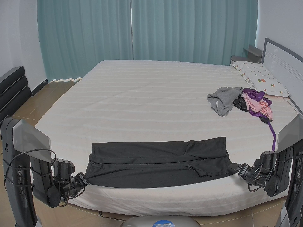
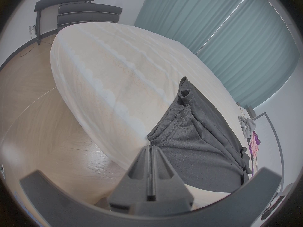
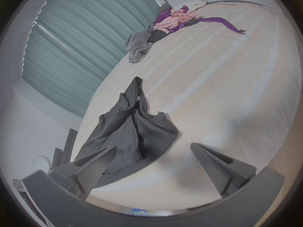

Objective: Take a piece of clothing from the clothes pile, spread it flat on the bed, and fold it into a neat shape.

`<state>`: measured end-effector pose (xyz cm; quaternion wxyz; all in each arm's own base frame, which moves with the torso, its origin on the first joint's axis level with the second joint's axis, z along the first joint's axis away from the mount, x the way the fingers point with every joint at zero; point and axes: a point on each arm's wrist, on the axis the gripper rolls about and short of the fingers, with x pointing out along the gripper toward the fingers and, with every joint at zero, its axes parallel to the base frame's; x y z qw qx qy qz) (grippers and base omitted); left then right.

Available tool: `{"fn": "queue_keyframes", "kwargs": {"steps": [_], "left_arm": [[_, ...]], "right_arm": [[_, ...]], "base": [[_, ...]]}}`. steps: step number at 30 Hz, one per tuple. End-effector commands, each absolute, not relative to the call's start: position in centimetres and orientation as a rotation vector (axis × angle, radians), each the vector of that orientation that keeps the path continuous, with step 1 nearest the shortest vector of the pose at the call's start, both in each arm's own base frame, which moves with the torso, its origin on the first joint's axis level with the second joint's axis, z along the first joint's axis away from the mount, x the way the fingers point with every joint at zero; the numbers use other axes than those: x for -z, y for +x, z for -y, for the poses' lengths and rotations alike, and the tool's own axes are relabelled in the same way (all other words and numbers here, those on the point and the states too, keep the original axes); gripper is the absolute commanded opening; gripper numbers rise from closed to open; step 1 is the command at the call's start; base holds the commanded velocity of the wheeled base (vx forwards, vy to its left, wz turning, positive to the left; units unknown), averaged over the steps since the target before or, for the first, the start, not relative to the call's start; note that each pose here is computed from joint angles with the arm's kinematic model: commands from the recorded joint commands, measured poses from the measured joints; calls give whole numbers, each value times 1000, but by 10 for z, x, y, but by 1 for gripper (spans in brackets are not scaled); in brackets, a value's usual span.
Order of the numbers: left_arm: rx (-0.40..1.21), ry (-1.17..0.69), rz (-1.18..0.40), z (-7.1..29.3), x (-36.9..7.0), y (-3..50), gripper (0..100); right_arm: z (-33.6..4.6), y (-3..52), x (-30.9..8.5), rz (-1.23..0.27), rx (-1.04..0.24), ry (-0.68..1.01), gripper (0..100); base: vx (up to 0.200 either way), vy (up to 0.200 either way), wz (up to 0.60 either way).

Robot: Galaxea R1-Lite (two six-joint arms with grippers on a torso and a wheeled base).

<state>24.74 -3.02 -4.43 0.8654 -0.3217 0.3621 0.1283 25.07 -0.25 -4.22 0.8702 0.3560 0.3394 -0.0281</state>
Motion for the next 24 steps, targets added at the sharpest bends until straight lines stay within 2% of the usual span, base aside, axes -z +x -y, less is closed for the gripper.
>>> {"fn": "queue_keyframes", "kwargs": {"steps": [1,4,5,12,24], "left_arm": [[-270,-674,-761,30,45,247,0],[-269,-674,-758,30,45,248,0],[-269,-674,-760,30,45,248,0],[-269,-674,-760,30,45,248,0],[-271,-681,-739,28,42,251,0]], "right_arm": [[0,260,54,-711,47,741,100],[0,265,55,-696,42,741,100],[0,267,57,-694,42,740,0],[1,267,53,-669,96,754,0],[4,246,31,-664,108,770,0]], "base": [[0,0,0],[0,0,0],[0,0,0],[0,0,0],[0,0,0]]}}
